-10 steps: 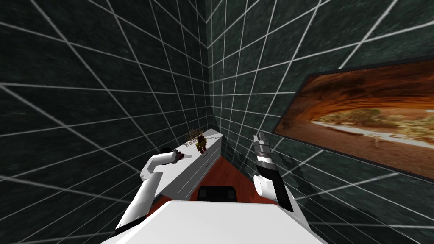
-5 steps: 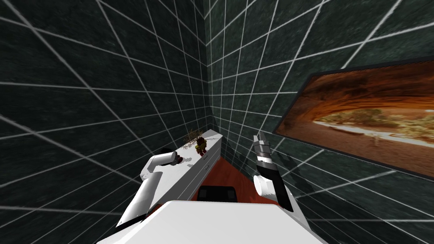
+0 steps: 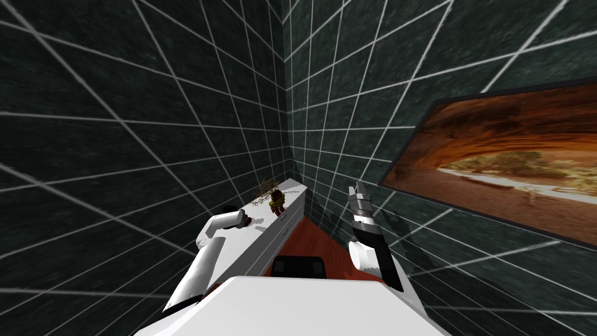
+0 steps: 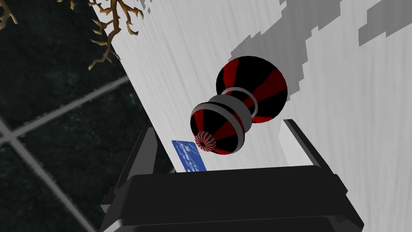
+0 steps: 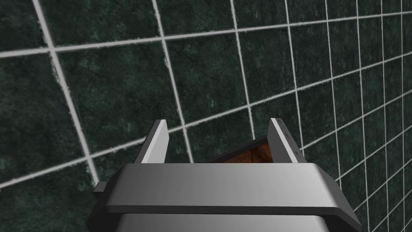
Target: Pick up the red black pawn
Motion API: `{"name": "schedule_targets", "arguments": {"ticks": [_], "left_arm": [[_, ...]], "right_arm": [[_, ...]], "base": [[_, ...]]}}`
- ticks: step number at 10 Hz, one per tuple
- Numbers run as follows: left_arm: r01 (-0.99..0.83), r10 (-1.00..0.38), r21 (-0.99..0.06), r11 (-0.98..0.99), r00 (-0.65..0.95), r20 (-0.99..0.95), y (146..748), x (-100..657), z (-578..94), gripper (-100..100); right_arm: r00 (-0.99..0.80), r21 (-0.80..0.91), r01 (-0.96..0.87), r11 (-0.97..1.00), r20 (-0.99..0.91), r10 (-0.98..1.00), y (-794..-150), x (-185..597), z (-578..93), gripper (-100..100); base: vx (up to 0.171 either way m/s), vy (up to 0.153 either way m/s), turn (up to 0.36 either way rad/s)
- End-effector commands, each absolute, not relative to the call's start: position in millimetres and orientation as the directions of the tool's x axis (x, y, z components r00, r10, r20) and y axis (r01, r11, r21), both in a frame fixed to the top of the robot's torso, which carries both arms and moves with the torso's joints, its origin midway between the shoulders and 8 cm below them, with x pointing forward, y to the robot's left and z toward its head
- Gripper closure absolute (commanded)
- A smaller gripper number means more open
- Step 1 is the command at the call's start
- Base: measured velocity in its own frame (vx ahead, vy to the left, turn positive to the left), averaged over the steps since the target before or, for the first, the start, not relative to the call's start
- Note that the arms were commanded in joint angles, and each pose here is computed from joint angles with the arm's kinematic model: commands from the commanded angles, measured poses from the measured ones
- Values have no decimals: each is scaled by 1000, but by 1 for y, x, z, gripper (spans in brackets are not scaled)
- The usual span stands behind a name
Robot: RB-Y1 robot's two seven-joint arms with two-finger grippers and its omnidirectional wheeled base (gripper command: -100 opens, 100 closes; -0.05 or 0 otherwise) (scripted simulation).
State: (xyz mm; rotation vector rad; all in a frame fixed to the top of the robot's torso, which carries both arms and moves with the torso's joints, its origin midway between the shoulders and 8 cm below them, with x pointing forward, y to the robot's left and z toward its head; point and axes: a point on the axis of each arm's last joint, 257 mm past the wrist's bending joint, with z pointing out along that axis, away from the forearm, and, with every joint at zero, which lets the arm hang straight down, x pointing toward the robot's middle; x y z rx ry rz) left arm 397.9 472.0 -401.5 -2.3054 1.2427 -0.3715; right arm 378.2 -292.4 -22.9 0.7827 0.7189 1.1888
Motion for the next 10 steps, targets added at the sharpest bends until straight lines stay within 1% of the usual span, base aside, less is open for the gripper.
{"name": "schedule_targets", "arguments": {"ticks": [1,5,6,7,10], "left_arm": [[-703,-836,-539,-465,548,6,472,398,-402,100],[-703,-836,-539,-465,548,6,472,398,-402,100],[-703,-836,-539,-465,548,6,472,398,-402,0],[-703,-834,-536,-468,551,6,473,396,-394,100],[-702,-834,-537,-468,552,6,473,397,-389,100]], "right_arm": [[223,835,-519,184,-76,972,-292,378,-23,0],[223,835,-519,184,-76,972,-292,378,-23,0],[223,835,-519,184,-76,972,-292,378,-23,0],[223,835,-519,184,-76,972,-292,378,-23,0],[223,835,-519,184,-76,972,-292,378,-23,0]], "base": [[0,0,0],[0,0,0],[0,0,0],[-23,-8,-18],[-28,-16,-11]]}}
